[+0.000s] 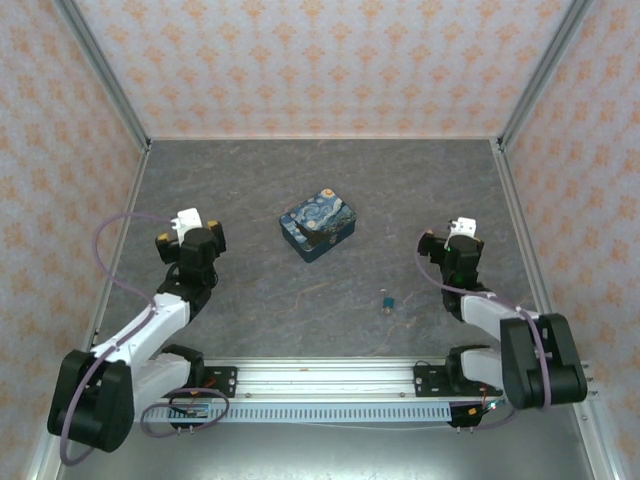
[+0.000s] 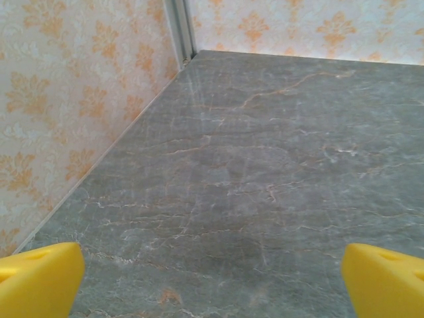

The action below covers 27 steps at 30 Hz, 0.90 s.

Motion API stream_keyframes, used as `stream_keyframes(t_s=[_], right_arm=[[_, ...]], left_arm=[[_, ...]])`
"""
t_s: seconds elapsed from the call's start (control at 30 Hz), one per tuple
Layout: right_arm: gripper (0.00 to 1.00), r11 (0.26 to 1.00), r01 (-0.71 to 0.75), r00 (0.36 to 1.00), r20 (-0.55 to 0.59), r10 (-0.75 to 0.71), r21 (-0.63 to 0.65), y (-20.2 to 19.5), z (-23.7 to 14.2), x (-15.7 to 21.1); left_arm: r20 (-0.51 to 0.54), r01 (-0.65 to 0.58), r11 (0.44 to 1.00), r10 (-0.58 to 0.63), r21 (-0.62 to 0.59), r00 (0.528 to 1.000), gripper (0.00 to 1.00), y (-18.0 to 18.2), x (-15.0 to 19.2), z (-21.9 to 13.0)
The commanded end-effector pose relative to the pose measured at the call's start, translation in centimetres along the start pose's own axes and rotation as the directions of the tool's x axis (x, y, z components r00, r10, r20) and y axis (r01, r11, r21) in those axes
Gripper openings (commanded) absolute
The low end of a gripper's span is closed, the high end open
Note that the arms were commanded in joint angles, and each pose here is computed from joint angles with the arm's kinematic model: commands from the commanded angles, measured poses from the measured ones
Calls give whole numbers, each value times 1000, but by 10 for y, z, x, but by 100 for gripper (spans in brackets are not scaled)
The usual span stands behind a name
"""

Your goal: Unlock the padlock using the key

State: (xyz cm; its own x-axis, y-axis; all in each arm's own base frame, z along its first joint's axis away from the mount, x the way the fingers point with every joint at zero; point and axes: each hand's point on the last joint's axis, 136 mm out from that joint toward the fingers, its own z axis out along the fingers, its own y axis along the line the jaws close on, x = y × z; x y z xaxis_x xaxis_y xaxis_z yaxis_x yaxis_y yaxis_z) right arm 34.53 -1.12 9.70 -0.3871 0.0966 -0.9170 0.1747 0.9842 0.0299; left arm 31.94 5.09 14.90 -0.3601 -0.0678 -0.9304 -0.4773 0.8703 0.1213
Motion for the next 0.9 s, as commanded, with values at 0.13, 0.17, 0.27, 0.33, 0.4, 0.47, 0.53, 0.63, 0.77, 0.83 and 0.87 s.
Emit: stream_keyframes(t_s=[0.13, 0.17, 0.27, 0.33, 0.4, 0.47, 0.53, 0.63, 0.77, 0.83, 0.87], right_arm=[[99, 996, -78, 991, 104, 83, -54, -2, 26, -22], [99, 995, -78, 992, 98, 83, -55, -2, 30, -18], [99, 995, -76, 994, 68, 80, -61, 0, 38, -12], [99, 996, -73, 997, 14, 74, -44, 0, 47, -11], [99, 997, -74, 997, -7, 74, -36, 0, 50, -11], [99, 997, -75, 997, -5, 75, -34, -1, 51, -11], [99, 997, -76, 997, -5, 76, -33, -1, 51, -11], [99, 997, -74, 997, -5, 74, -32, -1, 51, -11], [99, 997, -77, 997, 1, 77, -22, -3, 50, -13], [99, 997, -76, 997, -2, 76, -21, -3, 50, -12], [99, 997, -76, 997, -3, 76, -21, -3, 50, -11]], left_arm=[[122, 14, 999, -20, 50, 992, 100, -10, -9, 16], [125, 5, 998, -13, 59, 992, 100, -12, -7, 19], [113, 24, 994, -36, 102, 993, 100, -17, 2, 28], [123, 44, 993, -57, 110, 991, 100, -19, 8, 32], [120, 43, 991, -58, 126, 991, 100, -25, 13, 38], [101, 24, 989, -39, 147, 994, 99, -33, 20, 45], [111, 18, 988, -35, 155, 993, 99, -39, 19, 51], [39, -14, 985, 7, 172, 999, 100, -48, 20, 63], [5, -10, 984, 10, 177, 1000, 100, -46, 25, 66], [2, -10, 984, 10, 178, 1000, 100, -47, 24, 66], [4, -9, 984, 8, 179, 1000, 100, -47, 24, 66]])
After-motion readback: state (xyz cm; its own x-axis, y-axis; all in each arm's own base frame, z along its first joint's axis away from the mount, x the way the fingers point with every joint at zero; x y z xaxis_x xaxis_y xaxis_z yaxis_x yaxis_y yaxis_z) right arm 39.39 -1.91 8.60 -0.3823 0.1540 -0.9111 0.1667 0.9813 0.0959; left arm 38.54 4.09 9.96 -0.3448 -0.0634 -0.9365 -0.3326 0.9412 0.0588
